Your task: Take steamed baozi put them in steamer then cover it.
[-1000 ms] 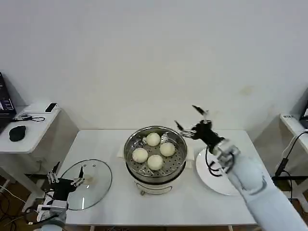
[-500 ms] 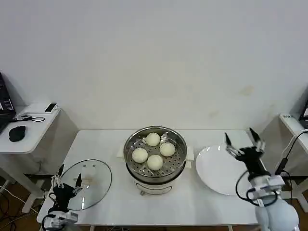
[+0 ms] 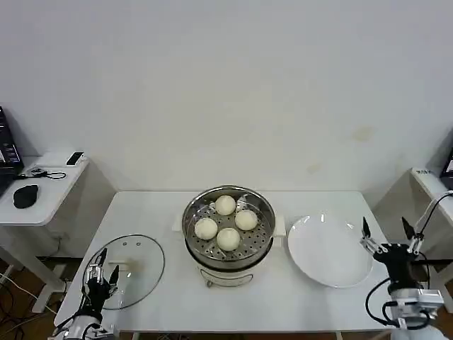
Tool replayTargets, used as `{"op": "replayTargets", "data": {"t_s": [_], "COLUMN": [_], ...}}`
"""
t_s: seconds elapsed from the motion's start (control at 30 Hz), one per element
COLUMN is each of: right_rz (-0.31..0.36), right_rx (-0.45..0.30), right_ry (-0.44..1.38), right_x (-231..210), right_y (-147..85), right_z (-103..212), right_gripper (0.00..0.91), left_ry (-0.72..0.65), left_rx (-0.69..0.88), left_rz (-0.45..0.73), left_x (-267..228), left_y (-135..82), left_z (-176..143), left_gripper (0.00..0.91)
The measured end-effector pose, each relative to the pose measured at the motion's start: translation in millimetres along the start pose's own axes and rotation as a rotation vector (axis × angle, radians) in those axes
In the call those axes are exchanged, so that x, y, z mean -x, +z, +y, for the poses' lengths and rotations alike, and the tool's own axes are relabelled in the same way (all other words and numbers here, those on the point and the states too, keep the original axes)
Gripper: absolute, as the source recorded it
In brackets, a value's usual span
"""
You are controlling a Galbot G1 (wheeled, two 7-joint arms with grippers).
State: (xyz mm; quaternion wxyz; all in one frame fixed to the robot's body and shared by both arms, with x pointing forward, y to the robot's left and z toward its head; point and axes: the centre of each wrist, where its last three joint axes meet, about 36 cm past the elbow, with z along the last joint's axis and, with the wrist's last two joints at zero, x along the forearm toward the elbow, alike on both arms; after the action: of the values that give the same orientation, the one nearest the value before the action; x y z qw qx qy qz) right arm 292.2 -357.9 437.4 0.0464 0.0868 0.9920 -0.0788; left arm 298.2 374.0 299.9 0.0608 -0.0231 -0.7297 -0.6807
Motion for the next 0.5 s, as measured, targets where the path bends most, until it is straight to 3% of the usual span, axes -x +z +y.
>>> {"op": "replayTargets", "data": {"t_s": [0.5], "right_rz": [0.038], "right_rx": [0.003], "right_ry": [0.054], "right_x": [-25], "right_y": [10], "right_z": [-5], "right_gripper": [0.907], "left_ry": [0.023], "left_rx": [0.097], "left_rz": [-0.016], "left_x": [30], "left_y": [6], "left_z": [-6], "left_gripper": [0.907]}}
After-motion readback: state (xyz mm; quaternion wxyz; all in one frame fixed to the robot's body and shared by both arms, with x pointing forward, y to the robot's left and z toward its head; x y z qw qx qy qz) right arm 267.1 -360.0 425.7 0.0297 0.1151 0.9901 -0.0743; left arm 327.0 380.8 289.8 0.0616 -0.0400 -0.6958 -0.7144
